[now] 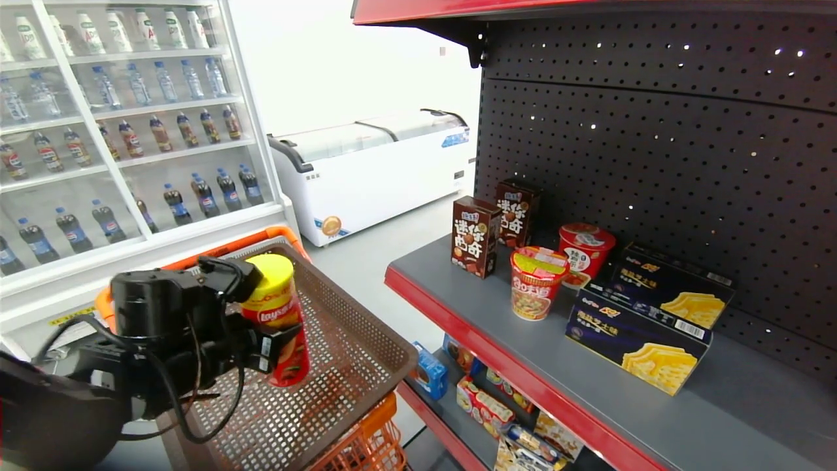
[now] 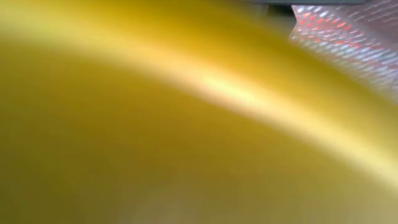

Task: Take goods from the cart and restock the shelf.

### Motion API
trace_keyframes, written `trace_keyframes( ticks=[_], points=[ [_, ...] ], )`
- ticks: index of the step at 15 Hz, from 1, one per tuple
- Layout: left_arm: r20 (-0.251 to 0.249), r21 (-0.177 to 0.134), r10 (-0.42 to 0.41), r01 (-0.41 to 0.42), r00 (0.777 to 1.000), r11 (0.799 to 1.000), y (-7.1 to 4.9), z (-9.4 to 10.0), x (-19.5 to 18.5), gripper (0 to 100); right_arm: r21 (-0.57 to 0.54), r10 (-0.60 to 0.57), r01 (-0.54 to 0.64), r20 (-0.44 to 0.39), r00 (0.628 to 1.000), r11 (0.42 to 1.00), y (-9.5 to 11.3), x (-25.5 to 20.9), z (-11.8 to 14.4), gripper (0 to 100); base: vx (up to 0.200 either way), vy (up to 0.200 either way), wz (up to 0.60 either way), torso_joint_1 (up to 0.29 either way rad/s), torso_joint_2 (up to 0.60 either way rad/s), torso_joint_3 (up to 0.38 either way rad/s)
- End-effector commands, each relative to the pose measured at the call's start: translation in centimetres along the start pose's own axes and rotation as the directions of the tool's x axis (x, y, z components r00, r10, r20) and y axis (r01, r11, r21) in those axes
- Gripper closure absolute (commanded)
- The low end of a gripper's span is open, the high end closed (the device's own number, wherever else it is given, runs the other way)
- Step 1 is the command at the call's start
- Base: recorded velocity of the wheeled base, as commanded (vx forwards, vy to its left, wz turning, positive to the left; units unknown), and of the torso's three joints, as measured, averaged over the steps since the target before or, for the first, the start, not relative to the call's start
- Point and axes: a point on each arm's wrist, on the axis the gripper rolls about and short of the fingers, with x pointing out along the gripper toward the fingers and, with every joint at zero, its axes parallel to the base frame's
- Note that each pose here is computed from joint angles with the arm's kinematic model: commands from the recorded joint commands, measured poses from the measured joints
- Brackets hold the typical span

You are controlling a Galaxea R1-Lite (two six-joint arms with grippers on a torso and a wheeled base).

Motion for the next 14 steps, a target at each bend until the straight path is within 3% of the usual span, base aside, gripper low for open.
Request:
trace_keyframes(
  ticks=[1, 3, 4, 5, 6, 7, 10, 11, 12, 13, 14],
  points=[
    [0.139, -0.039, 0.087, -0.082, 0.987, 0.996, 1.5, 5.2, -8.0, 100, 0.000, 0.000, 0.000, 0.000, 1.000, 1.000, 0.0, 0.0, 0.0, 0, 0.000, 0.000, 0.00, 0.000, 0.00, 0.000],
    [0.078, -0.051, 0.069, -0.065, 0.995, 0.997, 0.8, 4.5, -13.8, 100, 0.000, 0.000, 0.000, 0.000, 1.000, 1.000, 0.0, 0.0, 0.0, 0, 0.000, 0.000, 0.00, 0.000, 0.00, 0.000],
    [0.055, -0.073, 0.055, -0.051, 0.997, 0.996, 0.3, 3.5, -15.7, 100, 0.000, 0.000, 0.000, 0.000, 1.000, 1.000, 0.0, 0.0, 0.0, 0, 0.000, 0.000, 0.00, 0.000, 0.00, 0.000],
    [0.062, -0.109, 0.039, -0.032, 0.997, 0.994, -0.1, 2.6, -17.0, 100, 0.000, 0.000, 0.000, 0.000, 1.000, 1.000, 0.0, 0.0, 0.0, 0, 0.000, 0.000, 0.00, 0.000, 0.00, 0.000],
    [0.120, -0.159, 0.036, -0.016, 0.992, 0.987, -0.8, 1.0, -19.1, 100, 0.000, 0.000, 0.000, 0.000, 1.000, 1.000, 0.0, 0.0, 0.0, 0, 0.000, 0.000, 0.00, 0.000, 0.00, 0.000],
    [0.157, -0.162, 0.045, -0.019, 0.987, 0.987, -1.2, -0.2, -20.6, 100, 0.000, 0.000, 0.000, 0.000, 1.000, 1.000, 0.0, 0.0, 0.0, 0, 0.000, 0.000, 0.00, 0.000, 0.00, 0.000],
    [0.276, -0.141, 0.082, -0.045, 0.958, 0.989, -2.2, -3.6, -24.2, 100, 0.000, 0.000, 0.000, 0.000, 1.000, 1.000, 0.0, 0.0, 0.0, 0, 0.000, 0.000, 0.00, 0.000, 0.00, 0.000],
    [0.306, -0.117, 0.082, -0.048, 0.949, 0.992, -2.4, -4.5, -24.8, 100, 0.000, 0.000, 0.000, 0.000, 1.000, 1.000, 0.0, 0.0, 0.0, 0, 0.000, 0.000, 0.00, 0.000, 0.00, 0.000],
    [0.355, -0.059, 0.077, -0.060, 0.932, 0.996, -2.8, -6.3, -25.6, 100, 0.000, 0.000, 0.000, 0.000, 1.000, 1.000, 0.0, 0.0, 0.0, 0, 0.000, 0.000, 0.00, 0.000, 0.00, 0.000],
    [0.406, -0.047, 0.079, -0.066, 0.911, 0.997, -3.1, -7.4, -26.4, 100, 0.000, 0.000, 0.000, 0.000, 1.000, 1.000, 0.0, 0.0, 0.0, 0, 0.000, 0.000, 0.00, 0.000, 0.00, 0.000],
    [0.425, -0.046, 0.084, -0.071, 0.901, 0.996, -3.2, -7.8, -26.7, 100, 0.000, 0.000, 0.000, 0.000, 1.000, 1.000, 0.0, 0.0, 0.0, 0, 0.000, 0.000, 0.00, 0.000, 0.00, 0.000]
  ],
)
